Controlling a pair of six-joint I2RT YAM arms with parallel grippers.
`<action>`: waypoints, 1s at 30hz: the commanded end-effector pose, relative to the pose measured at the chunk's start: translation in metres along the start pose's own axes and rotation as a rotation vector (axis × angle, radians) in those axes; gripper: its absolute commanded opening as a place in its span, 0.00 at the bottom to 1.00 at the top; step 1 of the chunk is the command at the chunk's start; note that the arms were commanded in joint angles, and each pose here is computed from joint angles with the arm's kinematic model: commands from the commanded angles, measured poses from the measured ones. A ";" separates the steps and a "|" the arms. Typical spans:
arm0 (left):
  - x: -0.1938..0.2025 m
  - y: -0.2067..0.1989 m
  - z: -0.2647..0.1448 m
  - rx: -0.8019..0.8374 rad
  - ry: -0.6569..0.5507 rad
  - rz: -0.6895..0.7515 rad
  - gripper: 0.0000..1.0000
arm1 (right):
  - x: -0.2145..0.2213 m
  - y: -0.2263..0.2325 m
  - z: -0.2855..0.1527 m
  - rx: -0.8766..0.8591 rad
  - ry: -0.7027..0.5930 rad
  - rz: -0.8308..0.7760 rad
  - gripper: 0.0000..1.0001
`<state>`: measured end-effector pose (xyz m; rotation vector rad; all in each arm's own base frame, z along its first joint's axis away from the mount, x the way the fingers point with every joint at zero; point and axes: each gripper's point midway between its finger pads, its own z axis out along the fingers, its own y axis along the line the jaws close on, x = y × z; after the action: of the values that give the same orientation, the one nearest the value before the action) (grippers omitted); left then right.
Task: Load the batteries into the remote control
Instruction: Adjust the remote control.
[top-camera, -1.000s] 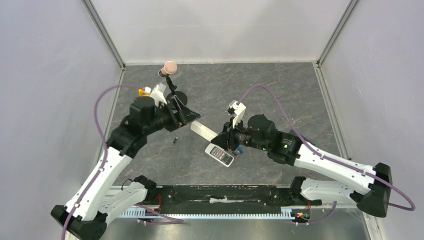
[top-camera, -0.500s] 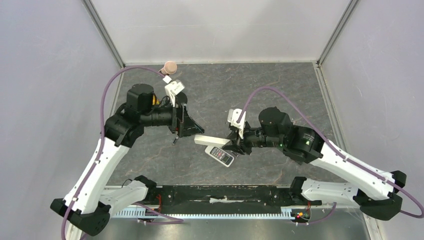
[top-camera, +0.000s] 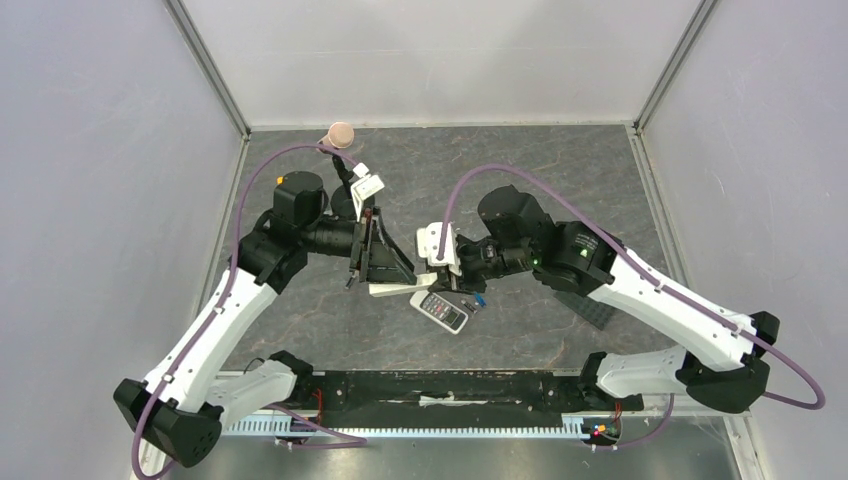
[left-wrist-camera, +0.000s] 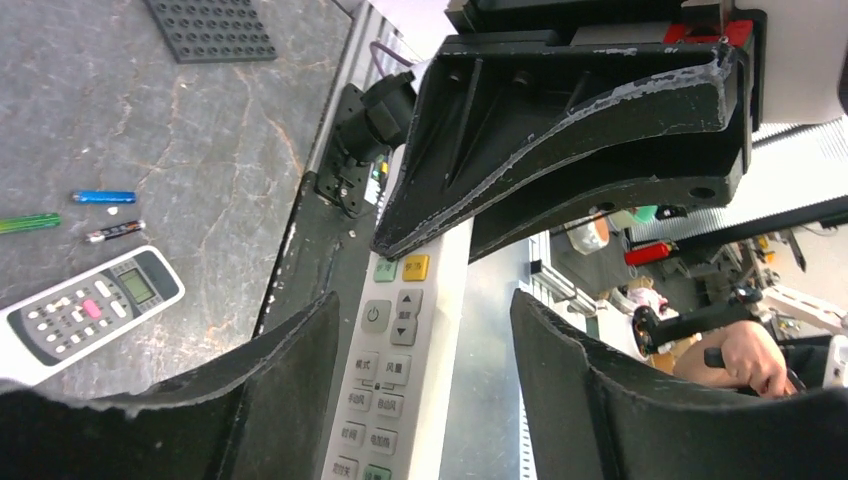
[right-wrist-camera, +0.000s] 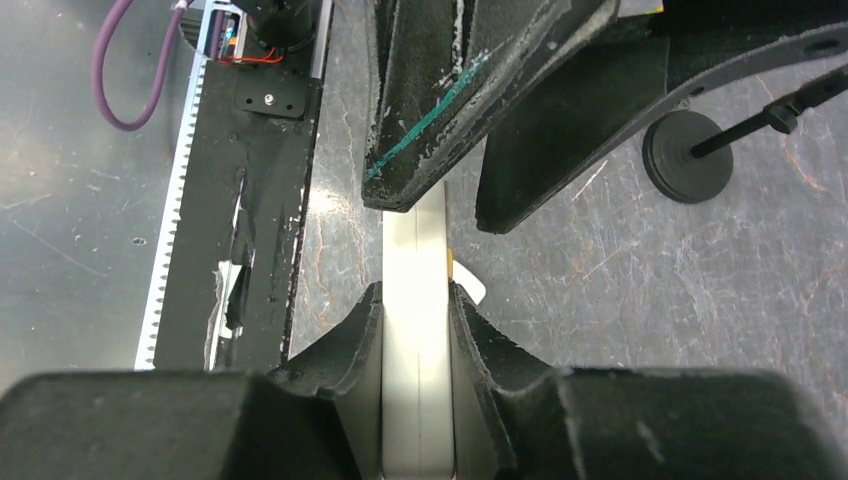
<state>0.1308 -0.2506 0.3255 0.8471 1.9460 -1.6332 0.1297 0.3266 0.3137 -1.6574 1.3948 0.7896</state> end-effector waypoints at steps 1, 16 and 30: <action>0.000 -0.026 -0.004 0.134 0.002 0.039 0.67 | -0.032 0.002 -0.011 -0.032 -0.089 -0.121 0.00; 0.016 -0.034 -0.007 0.204 0.041 0.083 0.52 | -0.044 0.001 -0.015 -0.046 -0.111 -0.206 0.00; 0.018 -0.038 -0.010 0.213 0.043 0.116 0.02 | -0.055 -0.012 -0.020 0.021 -0.119 -0.184 0.10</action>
<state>0.1037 -0.2464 0.3315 0.9683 1.8391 -1.7825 0.1192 0.3303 0.3386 -1.7640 1.2009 0.7932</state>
